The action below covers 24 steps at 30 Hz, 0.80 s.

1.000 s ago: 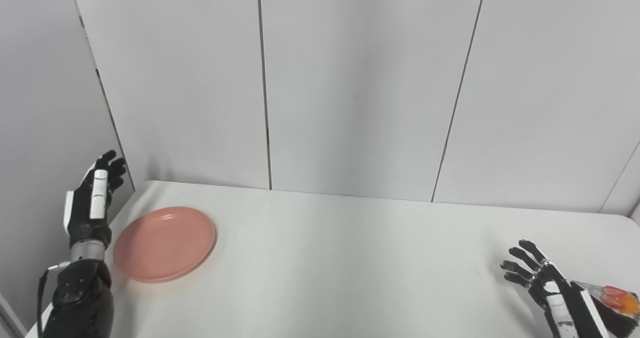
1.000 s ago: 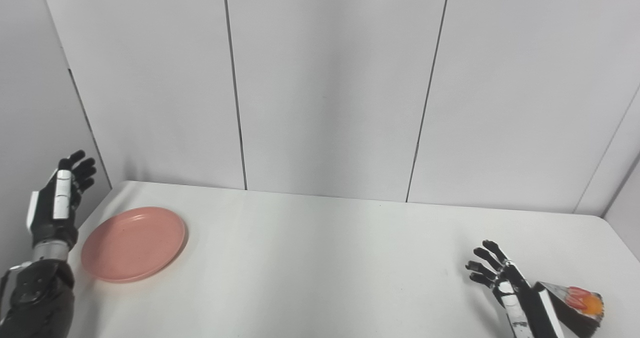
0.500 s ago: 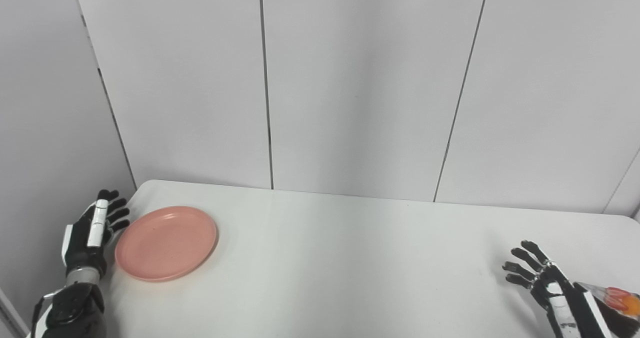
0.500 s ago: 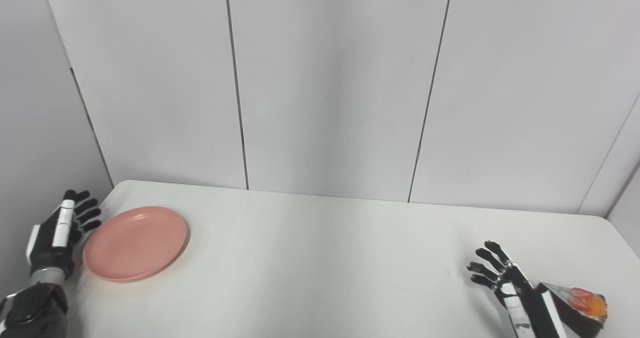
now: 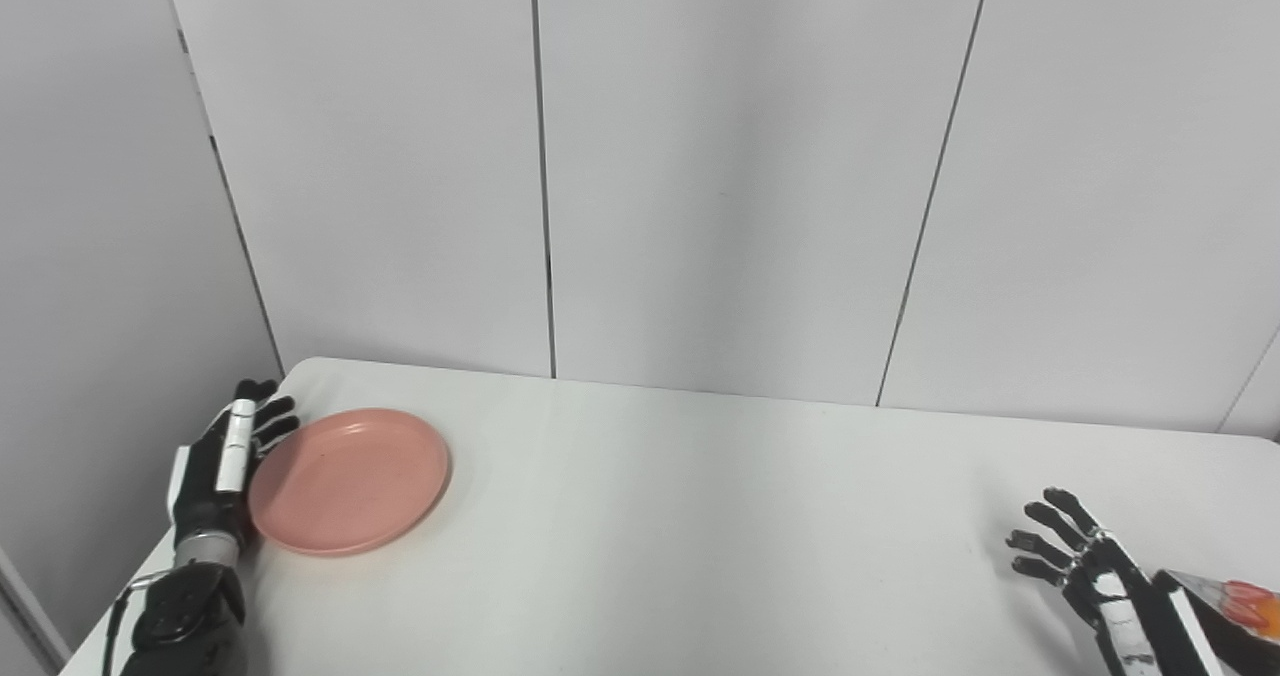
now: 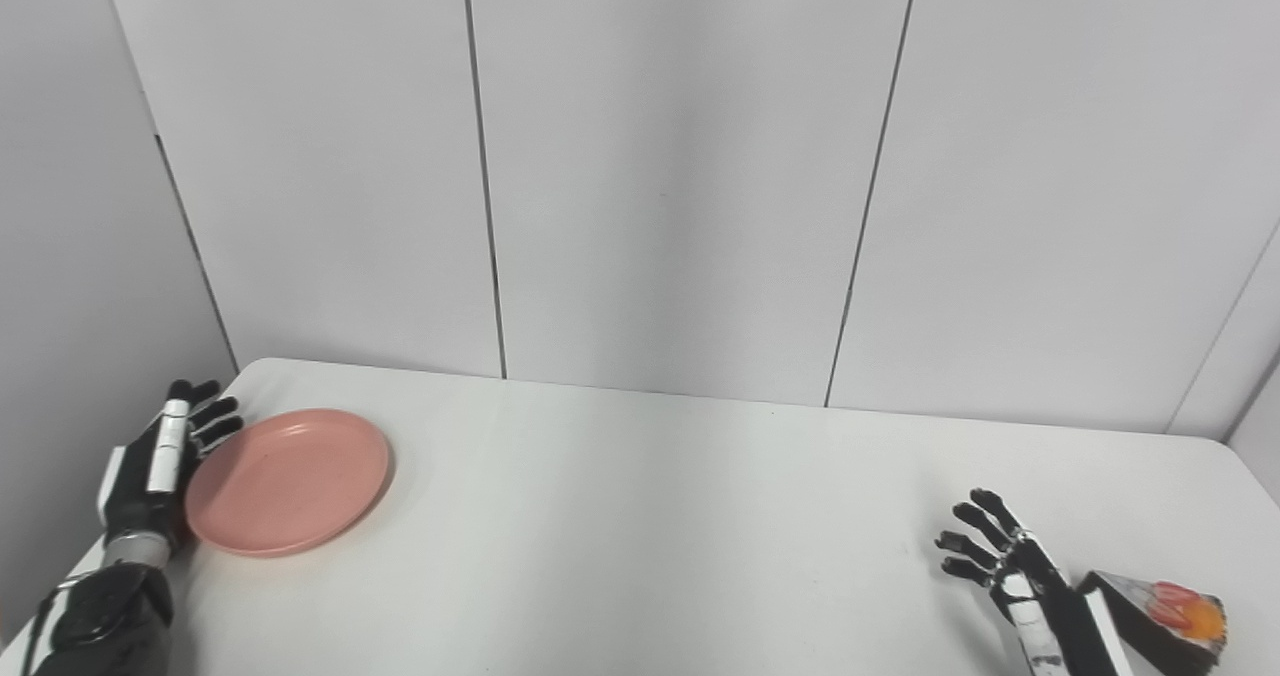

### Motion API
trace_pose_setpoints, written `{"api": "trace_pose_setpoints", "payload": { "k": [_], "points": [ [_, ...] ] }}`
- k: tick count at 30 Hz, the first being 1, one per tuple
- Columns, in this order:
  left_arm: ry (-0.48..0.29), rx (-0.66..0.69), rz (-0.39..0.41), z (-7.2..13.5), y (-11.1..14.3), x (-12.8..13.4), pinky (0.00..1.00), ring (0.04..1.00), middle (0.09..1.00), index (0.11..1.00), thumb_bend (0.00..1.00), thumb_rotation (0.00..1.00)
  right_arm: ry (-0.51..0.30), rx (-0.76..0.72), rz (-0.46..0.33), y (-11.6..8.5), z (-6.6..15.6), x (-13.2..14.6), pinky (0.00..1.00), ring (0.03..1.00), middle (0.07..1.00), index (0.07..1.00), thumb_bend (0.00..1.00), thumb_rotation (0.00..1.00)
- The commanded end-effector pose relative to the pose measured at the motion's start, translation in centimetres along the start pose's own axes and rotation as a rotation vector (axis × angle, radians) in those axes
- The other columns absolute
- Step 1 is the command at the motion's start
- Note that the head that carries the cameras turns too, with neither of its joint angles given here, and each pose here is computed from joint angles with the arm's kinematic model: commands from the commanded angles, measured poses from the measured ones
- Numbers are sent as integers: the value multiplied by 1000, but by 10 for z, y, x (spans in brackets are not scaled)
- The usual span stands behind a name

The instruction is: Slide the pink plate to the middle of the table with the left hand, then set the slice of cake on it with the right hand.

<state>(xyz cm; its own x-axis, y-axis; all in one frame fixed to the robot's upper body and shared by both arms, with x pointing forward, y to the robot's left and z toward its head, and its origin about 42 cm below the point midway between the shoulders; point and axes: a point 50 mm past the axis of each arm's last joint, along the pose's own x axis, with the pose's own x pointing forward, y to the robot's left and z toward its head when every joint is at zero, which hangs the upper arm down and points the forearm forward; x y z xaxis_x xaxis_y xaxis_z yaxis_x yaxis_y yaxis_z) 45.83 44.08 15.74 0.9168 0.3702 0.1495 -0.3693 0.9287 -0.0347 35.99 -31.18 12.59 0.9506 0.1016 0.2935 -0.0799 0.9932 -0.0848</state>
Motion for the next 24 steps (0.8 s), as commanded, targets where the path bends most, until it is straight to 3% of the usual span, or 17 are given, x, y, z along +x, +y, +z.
{"api": "trace_pose_setpoints", "payload": {
  "k": [1,4,10,14,19,21,24],
  "points": [
    [-89,9,-73,24,-18,14,655,717,731,725,798,890,225,103,-19,35,-53,-62,736,771,858,879,944,921],
    [-92,-19,-97,22,-28,12,635,709,726,718,789,866,225,102,-20,36,-52,-61,736,771,857,877,948,919],
    [-125,-57,-167,24,-50,8,713,764,765,728,806,856,224,113,-25,37,-52,-60,734,769,853,872,948,906],
    [-132,-61,-195,24,-67,5,704,753,755,751,809,857,225,113,-26,38,-51,-59,732,769,852,870,941,905],
    [-112,-36,-231,15,-90,-5,743,780,780,786,809,904,227,116,-20,39,-51,-58,734,769,853,872,939,902],
    [-105,-32,-267,9,-99,-10,741,801,810,817,763,929,227,113,-19,40,-50,-58,736,770,854,876,932,905],
    [-95,-33,-322,2,-114,-19,745,809,815,815,761,904,225,113,-19,42,-50,-57,730,766,855,879,931,904]
  ]
}}
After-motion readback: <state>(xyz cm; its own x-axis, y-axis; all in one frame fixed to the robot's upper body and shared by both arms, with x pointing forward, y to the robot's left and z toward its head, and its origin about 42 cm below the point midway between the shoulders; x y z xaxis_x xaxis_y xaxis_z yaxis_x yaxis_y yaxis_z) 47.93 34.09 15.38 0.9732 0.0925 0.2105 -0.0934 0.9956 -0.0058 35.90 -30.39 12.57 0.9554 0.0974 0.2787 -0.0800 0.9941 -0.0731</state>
